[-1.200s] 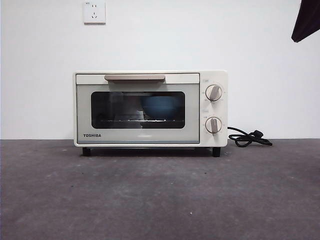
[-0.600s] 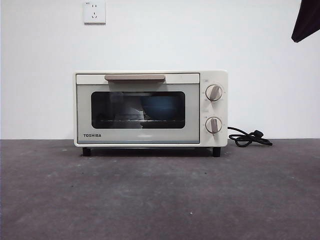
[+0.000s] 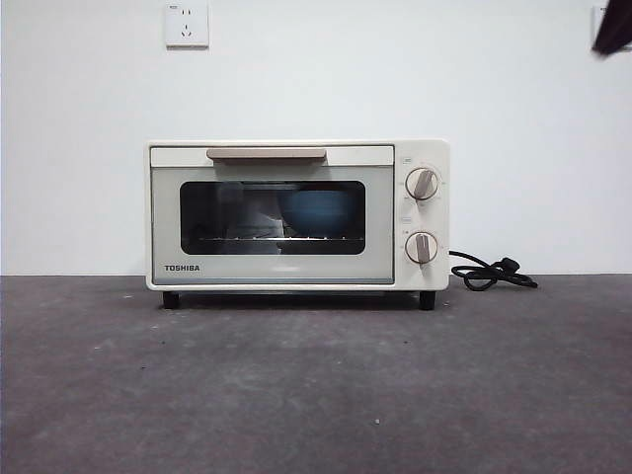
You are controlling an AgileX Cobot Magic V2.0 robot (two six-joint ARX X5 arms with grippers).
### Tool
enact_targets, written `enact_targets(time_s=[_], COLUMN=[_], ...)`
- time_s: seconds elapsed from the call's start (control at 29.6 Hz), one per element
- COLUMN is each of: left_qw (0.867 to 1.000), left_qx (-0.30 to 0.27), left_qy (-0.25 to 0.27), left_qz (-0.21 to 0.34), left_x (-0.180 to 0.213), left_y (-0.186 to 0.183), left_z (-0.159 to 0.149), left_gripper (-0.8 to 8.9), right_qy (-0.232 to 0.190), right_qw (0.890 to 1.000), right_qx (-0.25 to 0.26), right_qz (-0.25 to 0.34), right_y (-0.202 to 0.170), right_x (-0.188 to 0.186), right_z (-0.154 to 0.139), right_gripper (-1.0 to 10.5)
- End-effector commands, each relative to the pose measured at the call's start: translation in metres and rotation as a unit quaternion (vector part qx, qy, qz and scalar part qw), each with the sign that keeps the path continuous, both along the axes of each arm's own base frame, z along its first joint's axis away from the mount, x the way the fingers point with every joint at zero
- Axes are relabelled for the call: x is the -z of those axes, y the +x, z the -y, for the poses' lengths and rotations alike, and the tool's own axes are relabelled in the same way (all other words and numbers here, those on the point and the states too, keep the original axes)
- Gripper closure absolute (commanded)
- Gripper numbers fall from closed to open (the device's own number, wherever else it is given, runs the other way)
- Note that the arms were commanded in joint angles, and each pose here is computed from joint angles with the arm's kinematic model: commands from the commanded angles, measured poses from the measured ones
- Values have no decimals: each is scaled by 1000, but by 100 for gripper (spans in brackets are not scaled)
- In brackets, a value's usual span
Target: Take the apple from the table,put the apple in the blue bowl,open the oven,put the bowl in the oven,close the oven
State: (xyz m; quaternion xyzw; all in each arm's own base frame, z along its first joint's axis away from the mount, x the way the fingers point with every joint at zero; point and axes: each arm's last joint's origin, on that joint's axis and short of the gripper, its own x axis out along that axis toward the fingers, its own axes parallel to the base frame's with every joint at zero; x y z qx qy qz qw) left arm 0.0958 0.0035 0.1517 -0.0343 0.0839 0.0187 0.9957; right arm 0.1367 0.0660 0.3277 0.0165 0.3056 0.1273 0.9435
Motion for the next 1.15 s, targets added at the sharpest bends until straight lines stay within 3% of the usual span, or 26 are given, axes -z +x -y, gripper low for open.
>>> enact_targets(time_s=[0.03, 0.14, 0.27, 0.34, 0.44, 0.64, 0.88, 1.15], left_qw=[1000, 1000, 1000, 1000, 1000, 1000, 1000, 1000], left_qx=[-3, -3, -3, -3, -3, -3, -3, -3], left_qy=[-5, -5, -5, -5, -5, -5, -5, -5], left_qz=[0, 0, -2, -2, -2, -2, -2, -2], left_x=[2, 3, 3, 3, 3, 3, 3, 3], left_y=[1, 1, 1, 1, 1, 1, 1, 1], left_z=[0, 0, 0, 0, 0, 0, 0, 0], left_gripper=[817, 817, 817, 817, 817, 817, 817, 817], right_qy=[-5, -14, -34, -34, -37, -42, -14, -51], right_qw=[999, 986, 961, 949, 943, 947, 964, 966], right_qx=[12, 91, 183, 216, 230, 226, 144, 117], right_qz=[52, 142, 206, 229, 238, 226, 224, 224], right_y=[-10, -25, -32, -37, -40, -41, -40, -41], right_x=[-6, 9, 75, 105, 128, 158, 176, 178], right_z=[12, 38, 61, 69, 72, 72, 68, 68], right_gripper=[946, 946, 946, 946, 945, 946, 946, 946])
